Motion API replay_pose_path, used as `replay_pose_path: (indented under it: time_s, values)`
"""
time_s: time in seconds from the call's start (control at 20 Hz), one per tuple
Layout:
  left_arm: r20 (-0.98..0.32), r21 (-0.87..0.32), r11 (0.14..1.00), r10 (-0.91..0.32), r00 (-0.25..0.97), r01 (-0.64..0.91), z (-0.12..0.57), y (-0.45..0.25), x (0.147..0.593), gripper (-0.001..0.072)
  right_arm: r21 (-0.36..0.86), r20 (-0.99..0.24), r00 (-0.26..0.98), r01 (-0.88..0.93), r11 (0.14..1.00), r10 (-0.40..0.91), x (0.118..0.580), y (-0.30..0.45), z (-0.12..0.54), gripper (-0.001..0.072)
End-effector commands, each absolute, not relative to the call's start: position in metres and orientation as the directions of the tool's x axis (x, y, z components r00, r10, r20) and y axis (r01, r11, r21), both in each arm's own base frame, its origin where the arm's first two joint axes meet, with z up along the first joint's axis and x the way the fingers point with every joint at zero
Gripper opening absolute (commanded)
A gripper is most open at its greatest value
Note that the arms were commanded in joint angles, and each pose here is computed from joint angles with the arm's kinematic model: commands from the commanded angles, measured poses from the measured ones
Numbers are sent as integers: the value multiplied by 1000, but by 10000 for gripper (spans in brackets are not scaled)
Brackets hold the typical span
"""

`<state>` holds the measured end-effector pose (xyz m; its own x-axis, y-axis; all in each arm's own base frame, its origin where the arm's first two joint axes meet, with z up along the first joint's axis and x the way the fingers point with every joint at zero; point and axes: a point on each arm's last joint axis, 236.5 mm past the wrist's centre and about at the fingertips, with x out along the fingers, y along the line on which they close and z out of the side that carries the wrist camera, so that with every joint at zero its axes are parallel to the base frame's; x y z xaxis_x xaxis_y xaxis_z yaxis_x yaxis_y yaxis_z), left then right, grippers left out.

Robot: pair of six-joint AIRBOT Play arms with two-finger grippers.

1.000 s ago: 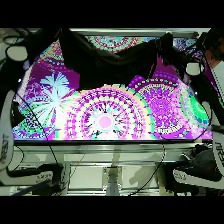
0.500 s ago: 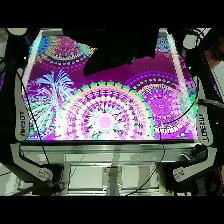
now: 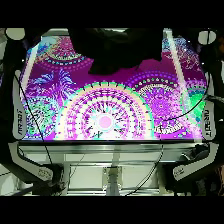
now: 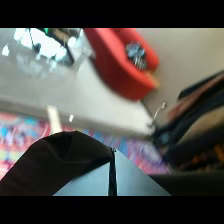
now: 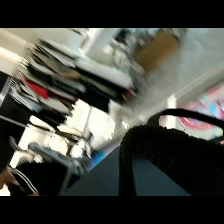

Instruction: Fold the clothes and pants, and hang the long-sleeved shirts on hangers.

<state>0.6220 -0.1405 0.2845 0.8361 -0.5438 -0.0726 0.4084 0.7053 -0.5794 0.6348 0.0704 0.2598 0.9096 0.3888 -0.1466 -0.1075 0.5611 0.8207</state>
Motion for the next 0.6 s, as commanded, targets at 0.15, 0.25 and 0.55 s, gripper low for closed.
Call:
replay_pose_path:
  time_s: [0.15, 0.25, 0.55]
  values:
    - [-493, -493, 814, -553, 672, 308, 157, -139, 589, 0, 552, -743, 594, 280, 786, 310, 557, 24, 105, 15]
    - [-563, -500, 812, -569, 599, 302, 130, -144, 573, 0, 532, -781, 539, 306, 789, 317, 539, 27, 83, 15]
    - [-722, -431, 869, -493, 486, 242, 72, -127, 508, 0, 456, -864, 398, 353, 817, 310, 454, 37, 23, 16]
